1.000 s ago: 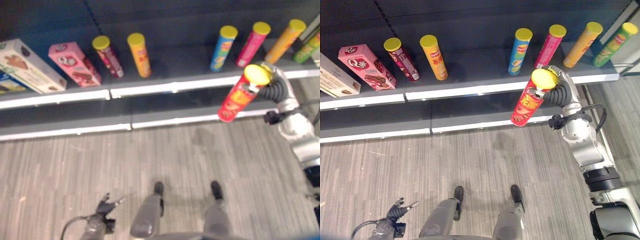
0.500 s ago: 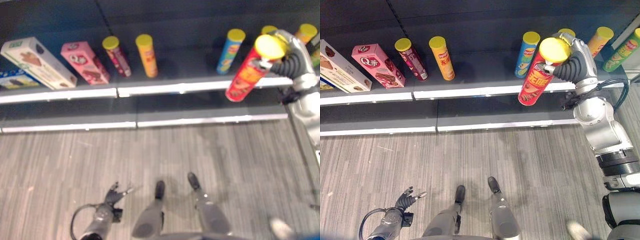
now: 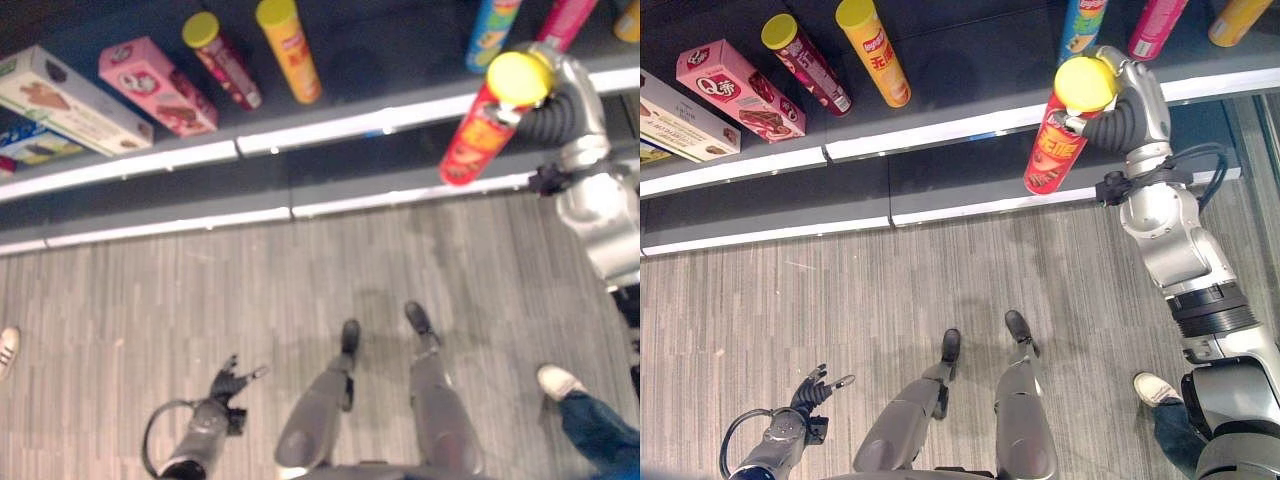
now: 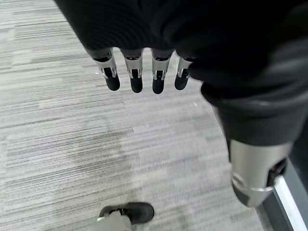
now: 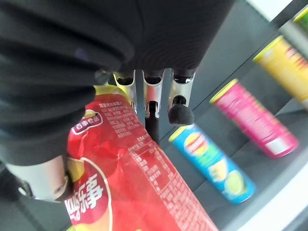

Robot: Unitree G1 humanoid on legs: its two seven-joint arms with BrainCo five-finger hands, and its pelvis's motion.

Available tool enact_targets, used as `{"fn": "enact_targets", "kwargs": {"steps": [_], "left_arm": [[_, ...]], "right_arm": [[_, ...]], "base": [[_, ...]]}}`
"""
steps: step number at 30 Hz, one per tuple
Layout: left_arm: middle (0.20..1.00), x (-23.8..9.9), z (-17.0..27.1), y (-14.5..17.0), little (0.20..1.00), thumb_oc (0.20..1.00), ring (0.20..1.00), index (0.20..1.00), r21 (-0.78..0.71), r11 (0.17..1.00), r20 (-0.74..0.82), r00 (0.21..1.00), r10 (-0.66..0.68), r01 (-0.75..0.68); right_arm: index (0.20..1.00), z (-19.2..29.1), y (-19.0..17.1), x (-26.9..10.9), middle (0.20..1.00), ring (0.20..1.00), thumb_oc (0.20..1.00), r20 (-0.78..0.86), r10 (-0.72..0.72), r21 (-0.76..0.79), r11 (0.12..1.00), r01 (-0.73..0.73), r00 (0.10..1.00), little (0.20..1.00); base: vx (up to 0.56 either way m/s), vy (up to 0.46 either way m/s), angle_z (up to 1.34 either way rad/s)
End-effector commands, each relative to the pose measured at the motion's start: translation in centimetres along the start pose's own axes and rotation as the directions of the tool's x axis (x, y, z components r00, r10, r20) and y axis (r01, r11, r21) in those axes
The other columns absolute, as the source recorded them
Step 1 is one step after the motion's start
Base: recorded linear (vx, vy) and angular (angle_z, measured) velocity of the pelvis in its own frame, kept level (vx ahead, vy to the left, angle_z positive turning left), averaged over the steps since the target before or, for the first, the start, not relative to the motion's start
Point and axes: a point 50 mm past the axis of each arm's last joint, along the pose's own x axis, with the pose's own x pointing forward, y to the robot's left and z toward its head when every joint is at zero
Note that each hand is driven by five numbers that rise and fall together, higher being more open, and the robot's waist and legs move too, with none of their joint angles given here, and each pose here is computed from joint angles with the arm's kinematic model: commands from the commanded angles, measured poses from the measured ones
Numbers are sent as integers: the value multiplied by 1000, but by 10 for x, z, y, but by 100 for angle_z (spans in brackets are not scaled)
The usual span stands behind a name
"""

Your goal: Put the goods on the table back onto the shelves and tidy them up.

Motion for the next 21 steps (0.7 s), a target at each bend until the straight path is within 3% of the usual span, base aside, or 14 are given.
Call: {"fn": "enact_targets", "kwargs": {"steps": [1, 8, 13, 21], "left_arm": [[1000, -7, -20, 36, 1000, 1000, 1000, 1000, -4, 992, -62, 991, 122, -123], [1000, -11, -30, 35, 1000, 1000, 1000, 1000, 7, 994, -91, 990, 112, -112], [1000, -11, -29, 33, 1000, 1000, 1000, 1000, 3, 996, -84, 992, 93, -93], [1000, -14, -36, 38, 1000, 1000, 1000, 1000, 67, 995, -104, 992, 76, -69]], "right_arm": [[200, 36, -34, 32, 200, 200, 200, 146, -197, 18, 980, 197, 969, 200], [200, 51, -22, 43, 200, 200, 200, 187, -149, 27, 989, 147, 971, 200], [200, 33, -20, 34, 200, 200, 200, 121, -149, 47, 988, 145, 981, 200], [200, 22, -12, 28, 200, 200, 200, 84, -70, 10, 998, 69, 994, 200]], "base": [[27, -20, 16], [42, -30, 5], [202, 85, 12], [256, 326, -78]]}}
